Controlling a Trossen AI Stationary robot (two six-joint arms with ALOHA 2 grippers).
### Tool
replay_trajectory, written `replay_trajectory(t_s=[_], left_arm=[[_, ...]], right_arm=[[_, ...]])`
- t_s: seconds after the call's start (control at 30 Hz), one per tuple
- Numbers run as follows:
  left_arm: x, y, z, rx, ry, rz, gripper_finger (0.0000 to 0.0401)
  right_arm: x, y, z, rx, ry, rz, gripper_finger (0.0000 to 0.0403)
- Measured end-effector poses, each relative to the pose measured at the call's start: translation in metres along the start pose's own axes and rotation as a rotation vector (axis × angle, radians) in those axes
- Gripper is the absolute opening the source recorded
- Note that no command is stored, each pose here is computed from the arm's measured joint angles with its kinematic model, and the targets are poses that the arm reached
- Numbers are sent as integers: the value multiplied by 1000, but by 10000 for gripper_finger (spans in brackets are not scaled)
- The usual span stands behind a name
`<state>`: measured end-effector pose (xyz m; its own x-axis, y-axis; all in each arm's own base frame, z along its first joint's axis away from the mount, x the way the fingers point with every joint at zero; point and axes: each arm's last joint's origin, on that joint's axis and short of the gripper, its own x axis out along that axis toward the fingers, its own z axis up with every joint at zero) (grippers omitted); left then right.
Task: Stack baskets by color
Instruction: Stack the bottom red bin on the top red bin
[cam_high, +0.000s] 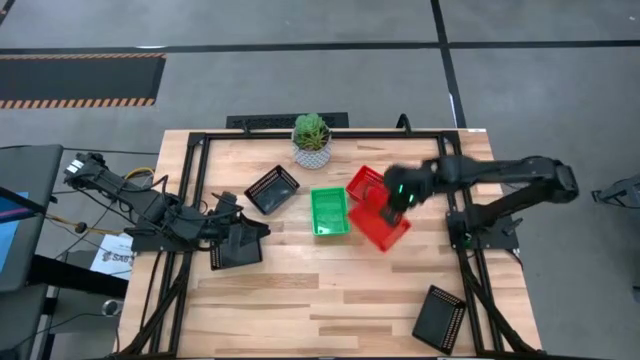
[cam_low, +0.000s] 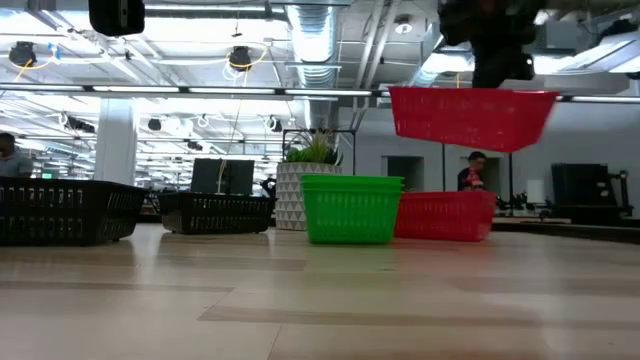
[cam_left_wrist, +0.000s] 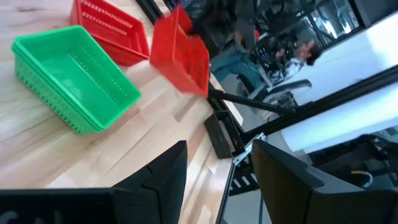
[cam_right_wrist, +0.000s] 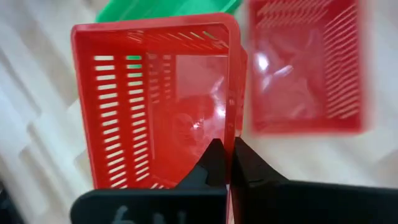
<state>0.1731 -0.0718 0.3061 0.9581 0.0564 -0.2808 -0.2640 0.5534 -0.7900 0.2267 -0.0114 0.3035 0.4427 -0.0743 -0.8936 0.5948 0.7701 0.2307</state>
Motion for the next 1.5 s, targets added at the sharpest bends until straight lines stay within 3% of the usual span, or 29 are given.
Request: replay_trajectory(t_s=[0.13,0.3,0.5,0.73,1.17,1.5], left_arm=[[0,0,0,-16,-8,4,169],[0,0,0,-42,-12,6,169],[0,1,1,-62,-34,17,169],[0,1,1,-65,-39,19,169],[0,1,1,-62,-38,24,169],[0,2,0,-57,-34,32,169]], right_arm=[[-7,-41,23,-22,-54,-50,5],[6,-82,48,-86,-14,-89,5],[20,-116,76,-143,44,-58,8],[39,-125,92,-186,101,32,9],[80,-130,98,-224,211,45,13],[107,-138,99,-218,286,37,83]])
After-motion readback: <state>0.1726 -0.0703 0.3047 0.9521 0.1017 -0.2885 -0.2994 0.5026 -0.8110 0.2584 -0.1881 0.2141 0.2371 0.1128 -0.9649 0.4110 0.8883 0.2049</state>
